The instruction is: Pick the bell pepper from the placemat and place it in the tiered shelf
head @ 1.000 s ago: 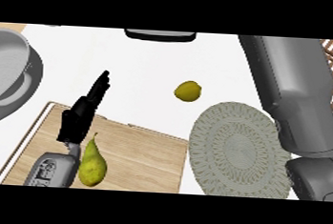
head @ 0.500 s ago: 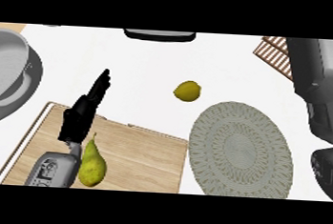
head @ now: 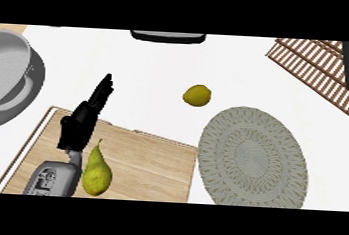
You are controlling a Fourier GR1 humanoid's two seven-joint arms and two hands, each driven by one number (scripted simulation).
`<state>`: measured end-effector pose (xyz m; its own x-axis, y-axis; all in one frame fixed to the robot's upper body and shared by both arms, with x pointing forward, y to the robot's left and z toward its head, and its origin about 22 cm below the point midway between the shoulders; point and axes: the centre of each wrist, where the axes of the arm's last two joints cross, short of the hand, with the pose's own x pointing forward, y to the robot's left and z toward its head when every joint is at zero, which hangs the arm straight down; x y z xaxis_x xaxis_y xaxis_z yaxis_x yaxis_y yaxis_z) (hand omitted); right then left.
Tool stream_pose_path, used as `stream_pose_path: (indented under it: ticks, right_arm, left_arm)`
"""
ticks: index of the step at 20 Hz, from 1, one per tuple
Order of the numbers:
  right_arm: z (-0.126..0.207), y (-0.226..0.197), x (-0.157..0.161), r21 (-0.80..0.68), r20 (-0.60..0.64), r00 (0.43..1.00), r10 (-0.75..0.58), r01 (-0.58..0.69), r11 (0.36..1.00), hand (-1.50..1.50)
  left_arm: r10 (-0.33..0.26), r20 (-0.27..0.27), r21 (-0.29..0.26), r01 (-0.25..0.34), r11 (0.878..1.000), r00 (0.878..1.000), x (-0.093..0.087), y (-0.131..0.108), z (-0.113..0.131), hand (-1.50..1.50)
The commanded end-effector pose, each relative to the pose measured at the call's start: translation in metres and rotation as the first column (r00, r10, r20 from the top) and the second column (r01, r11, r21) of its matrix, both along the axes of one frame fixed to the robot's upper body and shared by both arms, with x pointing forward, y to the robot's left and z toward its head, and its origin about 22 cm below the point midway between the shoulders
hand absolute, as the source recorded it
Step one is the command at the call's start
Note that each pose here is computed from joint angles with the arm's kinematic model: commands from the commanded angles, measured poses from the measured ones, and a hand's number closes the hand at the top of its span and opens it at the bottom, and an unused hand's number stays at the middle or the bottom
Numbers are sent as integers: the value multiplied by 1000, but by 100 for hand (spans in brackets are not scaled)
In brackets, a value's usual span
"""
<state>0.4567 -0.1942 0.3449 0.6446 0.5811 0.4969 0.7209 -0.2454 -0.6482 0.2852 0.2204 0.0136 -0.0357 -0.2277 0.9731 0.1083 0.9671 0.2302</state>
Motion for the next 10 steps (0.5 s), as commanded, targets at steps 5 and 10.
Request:
stream_pose_path:
  ticks: [5, 10]
  right_arm:
    - [-40, -42, 11, -4, -25, 993, -115, 115, 993, 150]
    - [-47, -51, 16, -106, -74, 995, -68, 60, 993, 150]
  left_arm:
    - [-12, 3, 2, 12, 1000, 1000, 12, 5, 8, 0]
    - [-3, 5, 17, 3, 1000, 1000, -6, 0, 4, 0]
